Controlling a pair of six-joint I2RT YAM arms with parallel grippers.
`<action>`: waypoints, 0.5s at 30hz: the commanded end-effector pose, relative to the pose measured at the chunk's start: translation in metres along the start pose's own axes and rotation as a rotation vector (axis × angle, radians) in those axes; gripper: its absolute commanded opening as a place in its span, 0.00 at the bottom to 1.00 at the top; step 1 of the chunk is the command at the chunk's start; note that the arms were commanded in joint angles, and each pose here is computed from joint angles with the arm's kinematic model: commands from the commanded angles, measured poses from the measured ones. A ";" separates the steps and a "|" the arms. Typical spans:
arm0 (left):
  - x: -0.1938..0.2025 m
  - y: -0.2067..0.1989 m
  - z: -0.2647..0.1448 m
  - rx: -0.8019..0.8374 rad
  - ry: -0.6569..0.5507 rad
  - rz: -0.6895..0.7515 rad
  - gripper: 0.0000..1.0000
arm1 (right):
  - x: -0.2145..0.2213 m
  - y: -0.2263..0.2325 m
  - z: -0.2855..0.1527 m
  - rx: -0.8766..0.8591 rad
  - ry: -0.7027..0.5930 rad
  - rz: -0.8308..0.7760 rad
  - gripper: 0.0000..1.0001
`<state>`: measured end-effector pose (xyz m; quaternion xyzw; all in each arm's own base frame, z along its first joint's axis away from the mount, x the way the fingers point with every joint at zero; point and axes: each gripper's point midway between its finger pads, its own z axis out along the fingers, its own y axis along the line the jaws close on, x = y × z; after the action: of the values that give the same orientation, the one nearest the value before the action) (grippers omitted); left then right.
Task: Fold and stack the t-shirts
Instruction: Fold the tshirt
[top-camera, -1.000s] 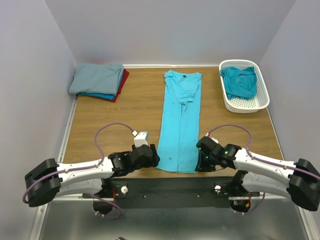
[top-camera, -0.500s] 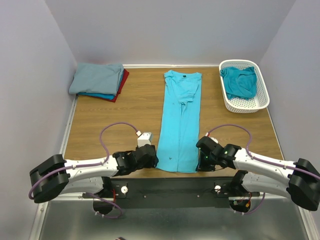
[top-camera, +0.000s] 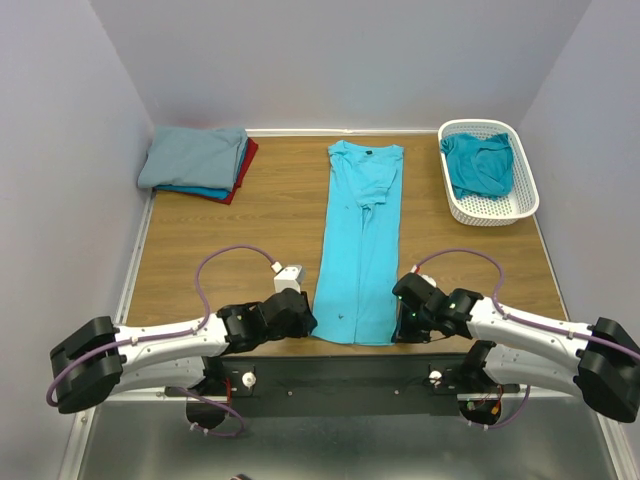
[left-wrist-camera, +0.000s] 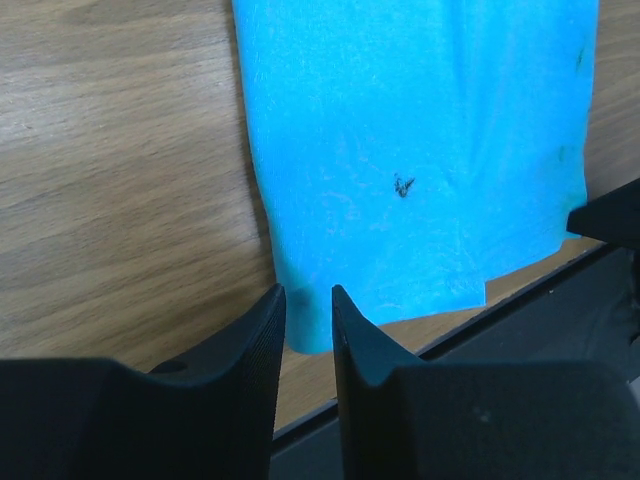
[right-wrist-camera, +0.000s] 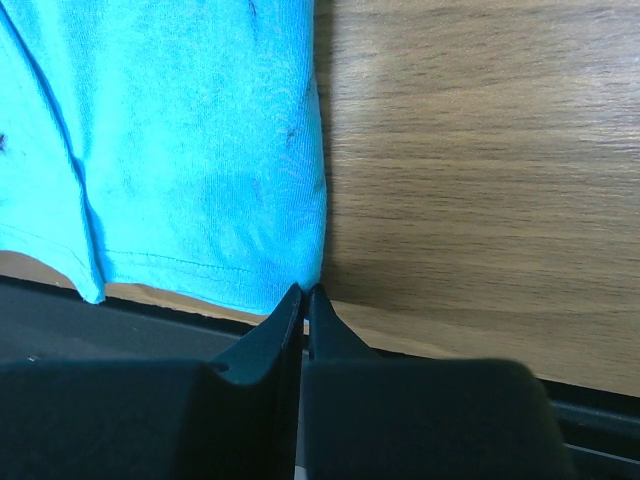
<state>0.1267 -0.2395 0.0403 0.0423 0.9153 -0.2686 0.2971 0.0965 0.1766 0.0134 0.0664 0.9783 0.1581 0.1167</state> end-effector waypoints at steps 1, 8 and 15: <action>0.014 0.009 -0.001 -0.011 0.054 0.016 0.33 | -0.001 -0.009 0.003 0.026 -0.028 -0.005 0.09; 0.019 0.010 0.000 -0.022 0.082 0.016 0.33 | -0.001 -0.008 0.003 0.017 -0.030 -0.006 0.09; 0.023 0.008 0.001 -0.014 0.103 0.017 0.33 | 0.000 -0.009 0.003 0.021 -0.027 -0.006 0.09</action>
<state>0.1159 -0.2366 0.0277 0.0551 0.9269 -0.2581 0.2668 0.0962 0.1763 0.0136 0.0666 0.9773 0.1620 0.1193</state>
